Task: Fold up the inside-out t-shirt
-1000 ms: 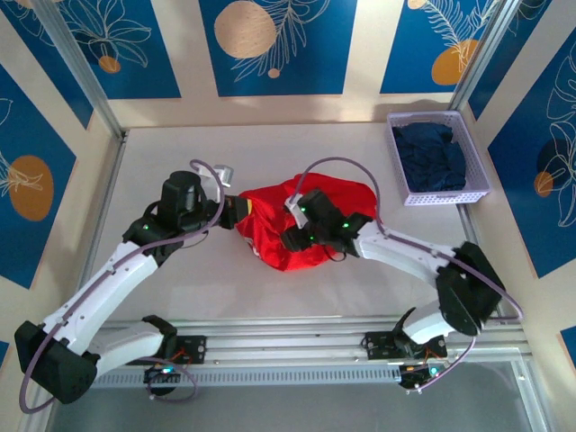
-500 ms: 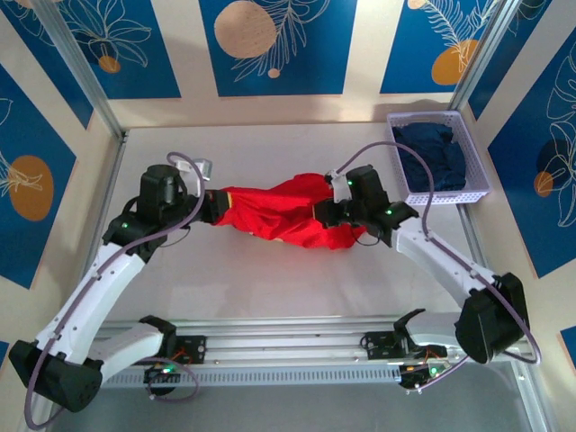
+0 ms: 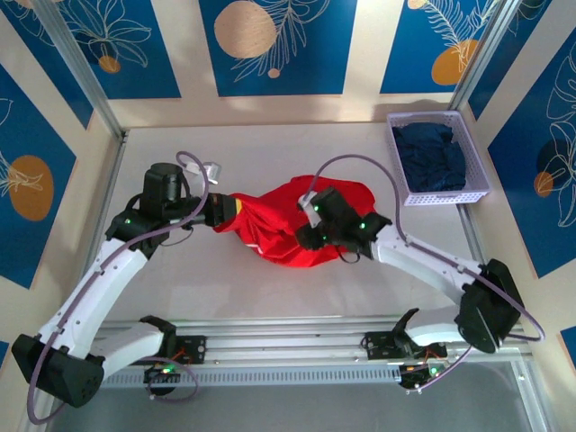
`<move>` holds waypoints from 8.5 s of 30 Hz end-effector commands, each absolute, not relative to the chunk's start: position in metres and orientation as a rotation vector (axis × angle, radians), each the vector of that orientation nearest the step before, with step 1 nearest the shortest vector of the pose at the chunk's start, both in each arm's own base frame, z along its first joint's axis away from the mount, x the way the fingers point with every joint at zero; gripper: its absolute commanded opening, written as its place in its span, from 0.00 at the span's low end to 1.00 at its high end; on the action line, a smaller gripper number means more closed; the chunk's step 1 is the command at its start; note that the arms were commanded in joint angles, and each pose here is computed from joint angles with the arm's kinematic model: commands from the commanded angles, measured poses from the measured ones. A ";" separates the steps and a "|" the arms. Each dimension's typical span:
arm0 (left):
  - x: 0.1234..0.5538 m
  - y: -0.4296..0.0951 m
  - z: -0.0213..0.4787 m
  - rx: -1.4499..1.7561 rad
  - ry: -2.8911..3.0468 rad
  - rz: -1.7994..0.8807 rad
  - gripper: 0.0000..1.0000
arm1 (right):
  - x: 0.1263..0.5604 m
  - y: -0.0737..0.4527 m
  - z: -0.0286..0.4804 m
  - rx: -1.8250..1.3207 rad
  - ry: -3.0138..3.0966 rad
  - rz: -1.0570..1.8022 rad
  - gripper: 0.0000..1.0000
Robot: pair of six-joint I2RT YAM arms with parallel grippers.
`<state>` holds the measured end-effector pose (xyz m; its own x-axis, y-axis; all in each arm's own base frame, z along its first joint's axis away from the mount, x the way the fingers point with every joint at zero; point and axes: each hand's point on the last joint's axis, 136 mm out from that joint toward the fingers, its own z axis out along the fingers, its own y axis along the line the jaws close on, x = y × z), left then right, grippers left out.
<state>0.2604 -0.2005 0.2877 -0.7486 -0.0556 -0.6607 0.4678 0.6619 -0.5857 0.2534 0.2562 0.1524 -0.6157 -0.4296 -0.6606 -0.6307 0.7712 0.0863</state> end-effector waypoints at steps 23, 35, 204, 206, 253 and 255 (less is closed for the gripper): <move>0.266 -0.204 0.308 0.341 2.163 -1.053 0.00 | 0.192 0.340 0.146 -1.220 1.888 0.480 0.39; 0.265 -0.204 0.307 0.349 2.166 -1.044 0.00 | 0.227 0.333 0.129 -1.151 1.952 0.334 0.45; 0.254 -0.234 0.304 0.551 2.036 -0.936 0.00 | 0.285 0.302 0.214 -0.894 2.015 0.688 0.40; 0.254 -0.234 0.303 0.555 2.036 -0.935 0.00 | 0.287 0.300 0.211 -0.894 2.027 0.678 0.38; 0.239 -0.264 0.261 0.742 2.051 -0.819 0.40 | 0.264 0.293 0.277 -0.632 1.959 1.344 0.00; 0.248 -0.265 0.254 0.750 2.071 -0.770 0.40 | 0.263 0.292 0.277 -0.631 1.960 1.344 0.00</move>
